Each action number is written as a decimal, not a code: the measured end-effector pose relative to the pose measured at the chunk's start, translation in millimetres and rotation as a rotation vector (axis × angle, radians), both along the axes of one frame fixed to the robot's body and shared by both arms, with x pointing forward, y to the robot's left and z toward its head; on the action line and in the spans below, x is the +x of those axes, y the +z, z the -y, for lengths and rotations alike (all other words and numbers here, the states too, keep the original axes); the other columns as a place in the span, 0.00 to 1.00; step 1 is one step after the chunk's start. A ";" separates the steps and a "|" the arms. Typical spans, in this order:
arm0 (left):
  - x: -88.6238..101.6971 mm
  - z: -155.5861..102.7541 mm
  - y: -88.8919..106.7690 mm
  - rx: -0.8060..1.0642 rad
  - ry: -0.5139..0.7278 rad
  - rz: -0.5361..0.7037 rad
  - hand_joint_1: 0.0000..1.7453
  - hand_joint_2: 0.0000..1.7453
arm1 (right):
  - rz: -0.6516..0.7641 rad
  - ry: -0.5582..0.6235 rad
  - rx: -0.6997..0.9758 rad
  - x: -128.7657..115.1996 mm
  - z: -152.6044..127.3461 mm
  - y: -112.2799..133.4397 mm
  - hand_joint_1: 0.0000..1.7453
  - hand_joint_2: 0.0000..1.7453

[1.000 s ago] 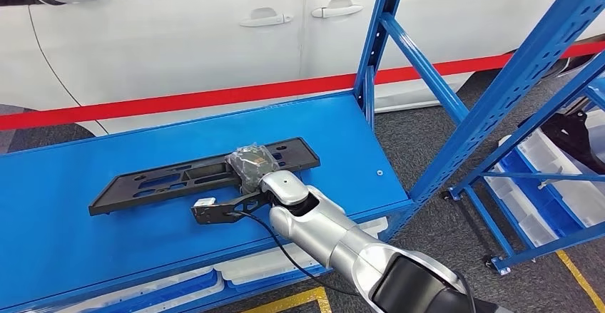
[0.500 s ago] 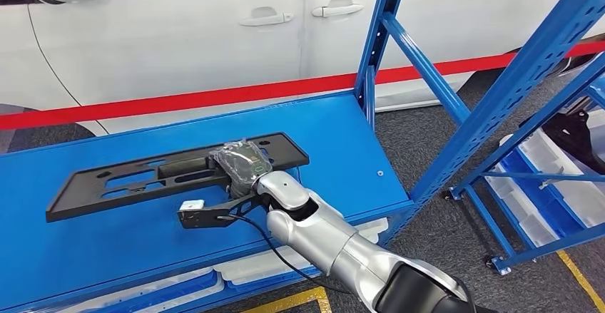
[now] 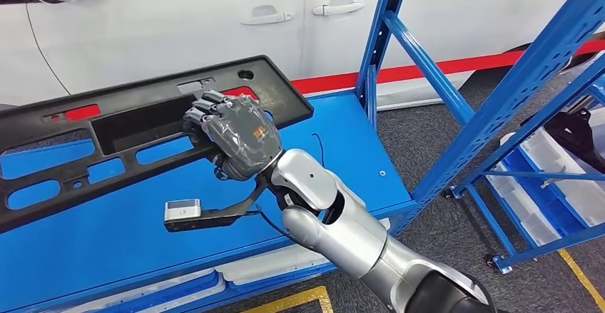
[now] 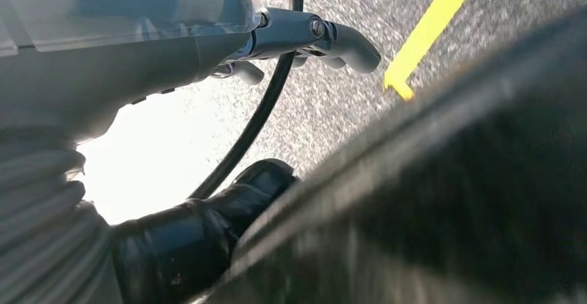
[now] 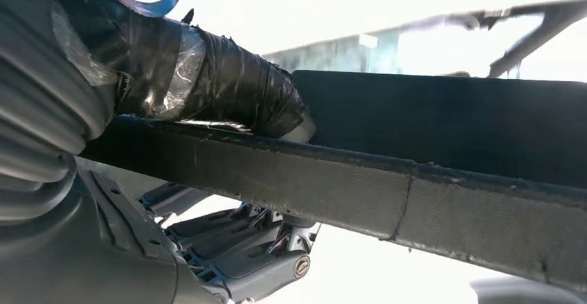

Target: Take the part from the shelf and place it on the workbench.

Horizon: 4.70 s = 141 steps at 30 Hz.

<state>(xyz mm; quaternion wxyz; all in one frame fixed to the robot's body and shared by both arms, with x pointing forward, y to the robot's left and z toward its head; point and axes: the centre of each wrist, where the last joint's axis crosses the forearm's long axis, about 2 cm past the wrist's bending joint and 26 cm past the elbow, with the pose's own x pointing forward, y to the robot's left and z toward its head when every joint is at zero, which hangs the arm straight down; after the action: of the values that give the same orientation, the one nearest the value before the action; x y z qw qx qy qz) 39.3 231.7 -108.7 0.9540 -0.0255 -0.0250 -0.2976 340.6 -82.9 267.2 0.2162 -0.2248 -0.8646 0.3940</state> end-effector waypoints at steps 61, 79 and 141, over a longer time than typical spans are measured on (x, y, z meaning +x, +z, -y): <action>-1.5 11.2 1.2 0.013 0.067 -0.083 0.00 1.00 | 0.062 0.446 0.073 -75.2 -33.6 49.5 1.00 1.00; 2.2 21.5 3.1 0.004 0.012 -0.073 0.00 1.00 | 0.066 0.396 0.014 -84.1 16.1 25.6 1.00 1.00; 3.1 8.5 1.4 0.007 0.019 -0.072 0.00 1.00 | -0.110 0.299 -0.213 -76.0 31.1 -30.3 1.00 1.00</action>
<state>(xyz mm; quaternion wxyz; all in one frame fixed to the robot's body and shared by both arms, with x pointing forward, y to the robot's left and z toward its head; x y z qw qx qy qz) 42.4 223.2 -107.3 0.9571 -0.0325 0.0105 -0.2876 264.7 -114.0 236.9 0.1772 -0.0938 -0.8287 0.5226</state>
